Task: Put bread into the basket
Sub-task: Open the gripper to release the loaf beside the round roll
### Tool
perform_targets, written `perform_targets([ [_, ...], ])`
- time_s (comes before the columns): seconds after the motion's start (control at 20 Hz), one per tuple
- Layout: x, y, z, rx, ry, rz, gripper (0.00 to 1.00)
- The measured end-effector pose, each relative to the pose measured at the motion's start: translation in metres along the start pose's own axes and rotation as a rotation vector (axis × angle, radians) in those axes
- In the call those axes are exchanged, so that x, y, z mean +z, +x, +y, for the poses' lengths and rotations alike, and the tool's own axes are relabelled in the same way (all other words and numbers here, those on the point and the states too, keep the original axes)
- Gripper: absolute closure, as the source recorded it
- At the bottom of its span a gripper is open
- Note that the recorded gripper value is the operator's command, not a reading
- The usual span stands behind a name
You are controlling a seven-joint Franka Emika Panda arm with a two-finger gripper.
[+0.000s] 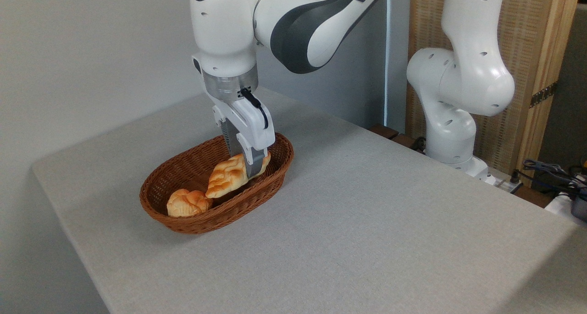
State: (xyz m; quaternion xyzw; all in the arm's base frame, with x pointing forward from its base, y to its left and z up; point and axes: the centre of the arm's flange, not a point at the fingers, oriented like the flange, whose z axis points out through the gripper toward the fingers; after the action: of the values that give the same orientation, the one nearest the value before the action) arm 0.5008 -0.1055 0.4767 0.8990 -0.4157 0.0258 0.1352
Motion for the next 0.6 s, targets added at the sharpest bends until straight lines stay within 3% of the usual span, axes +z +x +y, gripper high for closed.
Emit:
perform_targets([
  [0.4,-0.005,0.002,0.0,-0.003,0.007,0.008,0.0],
  [0.6,-0.024,0.005,-0.006,-0.026,0.038,0.032,0.0],
])
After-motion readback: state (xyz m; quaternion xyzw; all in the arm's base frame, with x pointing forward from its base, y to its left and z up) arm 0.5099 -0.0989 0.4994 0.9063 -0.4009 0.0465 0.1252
